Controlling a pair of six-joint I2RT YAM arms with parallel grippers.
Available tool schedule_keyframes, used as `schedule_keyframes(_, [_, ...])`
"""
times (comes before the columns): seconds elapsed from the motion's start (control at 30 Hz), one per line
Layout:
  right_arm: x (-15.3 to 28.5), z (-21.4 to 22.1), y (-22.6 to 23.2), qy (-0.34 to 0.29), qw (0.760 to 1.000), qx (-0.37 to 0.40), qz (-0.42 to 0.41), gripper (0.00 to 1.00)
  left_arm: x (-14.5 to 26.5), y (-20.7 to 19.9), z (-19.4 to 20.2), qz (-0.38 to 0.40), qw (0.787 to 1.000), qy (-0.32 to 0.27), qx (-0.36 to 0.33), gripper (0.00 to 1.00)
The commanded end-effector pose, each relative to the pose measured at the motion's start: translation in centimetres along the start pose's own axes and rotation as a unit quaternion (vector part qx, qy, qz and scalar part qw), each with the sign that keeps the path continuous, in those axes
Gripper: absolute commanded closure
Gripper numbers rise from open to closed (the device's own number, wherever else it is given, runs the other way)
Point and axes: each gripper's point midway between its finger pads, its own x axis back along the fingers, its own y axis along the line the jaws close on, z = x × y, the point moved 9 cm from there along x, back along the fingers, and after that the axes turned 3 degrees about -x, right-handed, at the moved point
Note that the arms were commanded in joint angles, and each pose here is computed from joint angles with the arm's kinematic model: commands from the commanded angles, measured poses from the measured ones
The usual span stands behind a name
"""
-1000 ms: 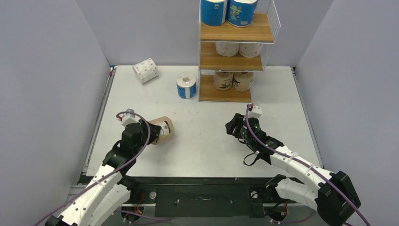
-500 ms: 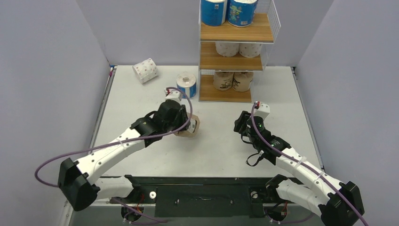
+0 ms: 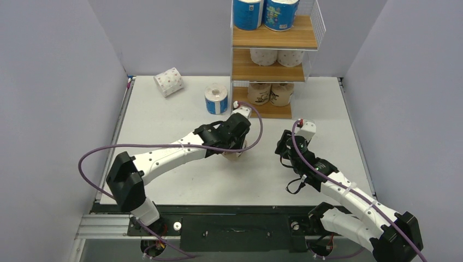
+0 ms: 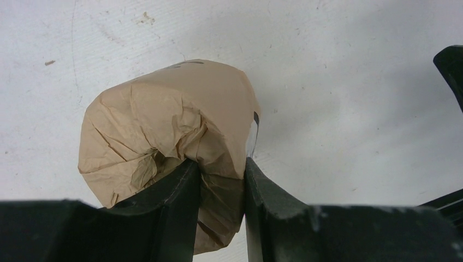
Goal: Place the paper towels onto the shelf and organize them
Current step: Adjust the paper towel at the center of the board.
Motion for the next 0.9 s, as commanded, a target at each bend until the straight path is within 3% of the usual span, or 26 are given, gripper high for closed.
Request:
schedule_keyframes(0.0, [0.2, -1.0, 0.1, -0.022, 1.0, -0.008, 0.003, 0.51, 0.1, -1.2, -2.3, -0.007, 0.999, -0.018, -0.036, 0.72])
schedule_keyframes(0.43, [0.0, -0.5, -0.5, -0.022, 1.0, -0.012, 0.01, 0.51, -2.7, -3.2, -0.5, -0.017, 0.995, 0.029, -0.089, 0.65])
schedule_keyframes(0.87, [0.0, -0.4, -0.2, -0.011, 1.0, -0.018, -0.004, 0.45, -0.3, -3.4, -1.9, 0.0, 0.997, -0.002, -0.072, 0.26])
